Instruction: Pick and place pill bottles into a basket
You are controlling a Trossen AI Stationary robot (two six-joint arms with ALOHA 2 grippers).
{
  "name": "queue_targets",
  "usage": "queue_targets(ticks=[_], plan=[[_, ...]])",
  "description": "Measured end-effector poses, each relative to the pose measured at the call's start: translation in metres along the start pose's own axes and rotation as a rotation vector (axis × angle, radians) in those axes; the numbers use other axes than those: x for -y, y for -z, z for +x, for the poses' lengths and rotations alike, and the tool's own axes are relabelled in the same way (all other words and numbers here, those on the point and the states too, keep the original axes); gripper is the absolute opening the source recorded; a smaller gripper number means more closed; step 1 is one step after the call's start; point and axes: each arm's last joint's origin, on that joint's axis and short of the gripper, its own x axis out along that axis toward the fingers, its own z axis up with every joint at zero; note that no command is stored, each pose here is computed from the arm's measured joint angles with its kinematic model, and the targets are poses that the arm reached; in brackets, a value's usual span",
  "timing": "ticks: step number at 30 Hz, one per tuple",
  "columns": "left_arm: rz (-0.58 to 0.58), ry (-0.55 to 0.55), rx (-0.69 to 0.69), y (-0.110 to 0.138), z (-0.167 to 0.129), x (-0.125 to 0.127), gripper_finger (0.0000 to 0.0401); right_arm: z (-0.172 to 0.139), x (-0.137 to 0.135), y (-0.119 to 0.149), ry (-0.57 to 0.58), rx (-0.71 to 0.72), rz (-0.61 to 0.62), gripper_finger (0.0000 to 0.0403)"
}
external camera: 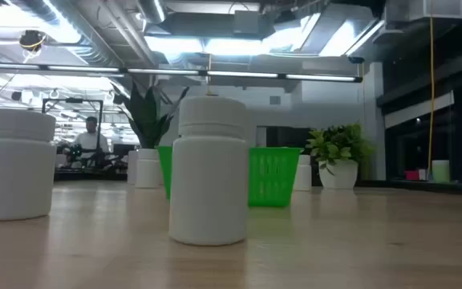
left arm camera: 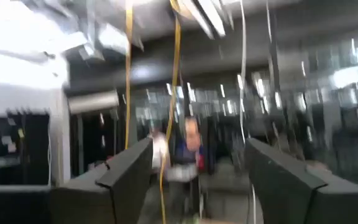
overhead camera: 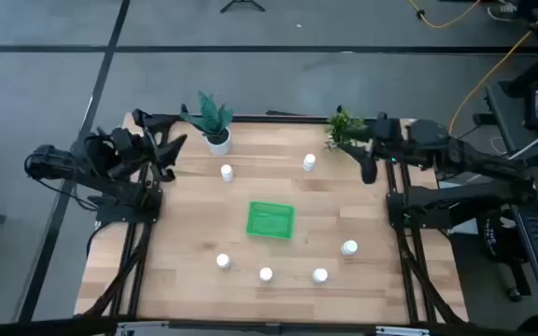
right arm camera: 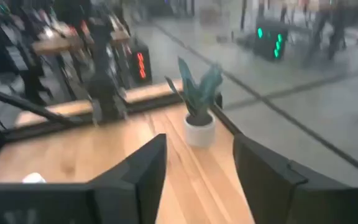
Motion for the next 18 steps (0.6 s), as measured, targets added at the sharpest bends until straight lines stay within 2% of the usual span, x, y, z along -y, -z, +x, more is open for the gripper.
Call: queue_targets(ticks=[5, 10, 14, 18], plan=[[0.054, 0.015, -0.255, 0.002, -0.002, -0.002, 0.0315, 0.03, 0.0, -0.019, 0.056, -0.185, 0.008, 0.0261], [0.078, -0.002, -0.42, 0.017, -0.01, -0.004, 0.0388, 0.06, 0.011, -0.017, 0.13, -0.406, 0.077, 0.0324], [0.155, -0.028, -0.534, 0.03, -0.011, -0.004, 0.0393, 0.083, 0.022, -0.008, 0.122, -0.521, 0.144, 0.035], [0.219, -0.08, -0.639, 0.044, -0.006, -0.004, 0.0399, 0.108, 0.033, 0.007, 0.128, -0.617, 0.174, 0.0351]])
